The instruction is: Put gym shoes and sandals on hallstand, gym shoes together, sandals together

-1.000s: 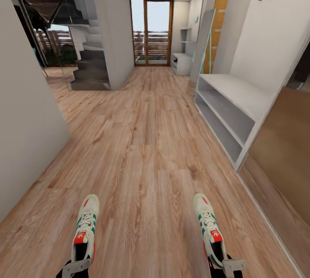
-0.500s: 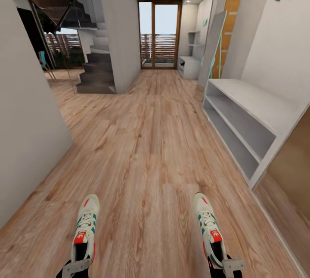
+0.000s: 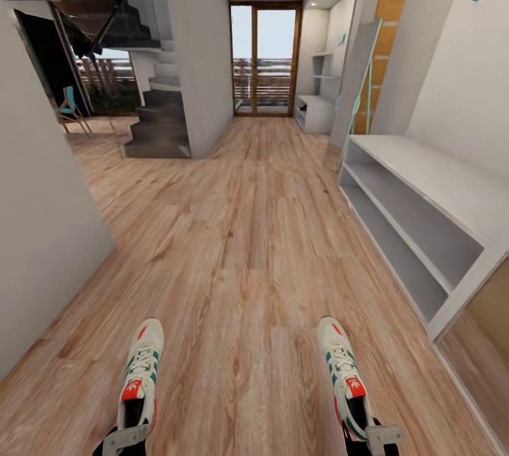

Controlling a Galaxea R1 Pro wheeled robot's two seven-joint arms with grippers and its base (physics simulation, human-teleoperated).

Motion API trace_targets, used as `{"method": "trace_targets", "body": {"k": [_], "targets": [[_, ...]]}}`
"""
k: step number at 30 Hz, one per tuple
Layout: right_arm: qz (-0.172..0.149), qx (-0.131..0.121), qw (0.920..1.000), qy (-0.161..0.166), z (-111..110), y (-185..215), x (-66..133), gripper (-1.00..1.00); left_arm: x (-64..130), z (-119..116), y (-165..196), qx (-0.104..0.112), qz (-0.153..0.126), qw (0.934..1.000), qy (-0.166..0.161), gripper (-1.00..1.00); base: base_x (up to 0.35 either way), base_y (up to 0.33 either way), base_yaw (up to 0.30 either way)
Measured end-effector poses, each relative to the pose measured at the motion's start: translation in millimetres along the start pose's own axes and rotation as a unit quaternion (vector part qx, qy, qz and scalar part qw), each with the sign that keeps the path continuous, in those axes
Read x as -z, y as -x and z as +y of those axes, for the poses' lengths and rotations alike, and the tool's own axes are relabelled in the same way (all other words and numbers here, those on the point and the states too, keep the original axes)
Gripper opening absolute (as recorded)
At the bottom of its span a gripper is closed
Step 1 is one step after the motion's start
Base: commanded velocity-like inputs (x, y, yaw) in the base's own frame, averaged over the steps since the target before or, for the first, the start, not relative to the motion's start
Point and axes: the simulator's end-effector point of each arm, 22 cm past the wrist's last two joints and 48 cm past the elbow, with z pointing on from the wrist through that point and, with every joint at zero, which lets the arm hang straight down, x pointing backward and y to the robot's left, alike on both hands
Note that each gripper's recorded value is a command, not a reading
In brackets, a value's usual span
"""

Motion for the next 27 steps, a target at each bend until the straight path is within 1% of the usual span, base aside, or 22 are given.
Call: {"method": "trace_targets", "body": {"k": [27], "targets": [[-0.007,0.000,1.0000,0.001,1.1,5.9,-0.1,-1.00,0.2,-0.9,5.3,0.000,-0.006,1.0000,-0.001,-1.00,0.339,0.000,0.000]]}}
